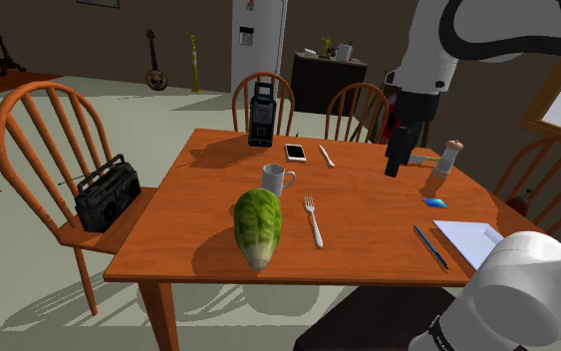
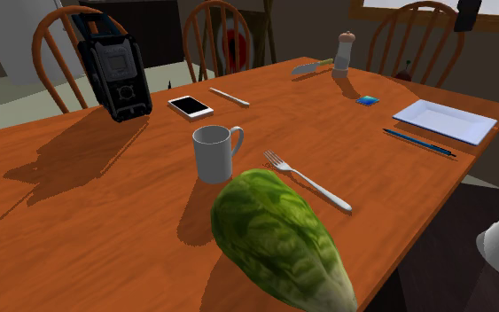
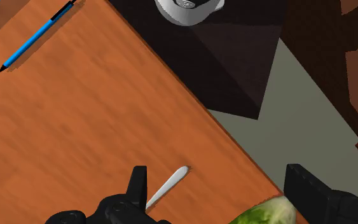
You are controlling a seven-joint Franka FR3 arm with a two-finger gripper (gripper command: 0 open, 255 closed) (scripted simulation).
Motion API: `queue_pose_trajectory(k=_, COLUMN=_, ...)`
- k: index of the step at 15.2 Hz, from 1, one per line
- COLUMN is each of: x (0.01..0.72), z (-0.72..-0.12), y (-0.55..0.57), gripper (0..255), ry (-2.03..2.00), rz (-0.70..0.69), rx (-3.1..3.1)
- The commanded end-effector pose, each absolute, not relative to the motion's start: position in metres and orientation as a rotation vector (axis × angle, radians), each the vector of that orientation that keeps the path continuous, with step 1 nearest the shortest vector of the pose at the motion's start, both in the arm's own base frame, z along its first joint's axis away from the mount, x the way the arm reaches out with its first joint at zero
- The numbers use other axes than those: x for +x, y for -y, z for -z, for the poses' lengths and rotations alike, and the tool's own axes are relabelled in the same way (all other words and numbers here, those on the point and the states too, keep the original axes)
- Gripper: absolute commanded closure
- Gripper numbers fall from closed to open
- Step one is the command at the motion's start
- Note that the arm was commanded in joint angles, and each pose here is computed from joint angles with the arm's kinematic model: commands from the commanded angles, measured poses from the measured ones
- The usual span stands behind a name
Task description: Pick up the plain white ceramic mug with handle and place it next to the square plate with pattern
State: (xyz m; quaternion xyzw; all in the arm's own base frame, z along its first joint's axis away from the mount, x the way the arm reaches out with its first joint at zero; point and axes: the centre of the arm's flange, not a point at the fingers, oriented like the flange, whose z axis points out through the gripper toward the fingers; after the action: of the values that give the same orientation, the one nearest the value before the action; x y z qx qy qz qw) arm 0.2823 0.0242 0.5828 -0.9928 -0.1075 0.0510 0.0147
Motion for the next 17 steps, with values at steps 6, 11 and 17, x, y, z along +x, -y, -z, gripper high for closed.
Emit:
queue_pose_trajectory(k=6, x=0.336, z=-0.552, y=-0.03, gripper=0, ry=0.345, rz=-0.119, rx=-3.095)
queue_pose_trajectory(k=11, x=0.391, z=-0.523, y=-0.037, gripper=0, ry=0.355, rz=-0.08, rx=-3.099)
queue_pose_trajectory(k=17, x=0.458, z=-0.49, y=-0.045, gripper=0, ry=0.366, rz=-0.033, rx=-3.103)
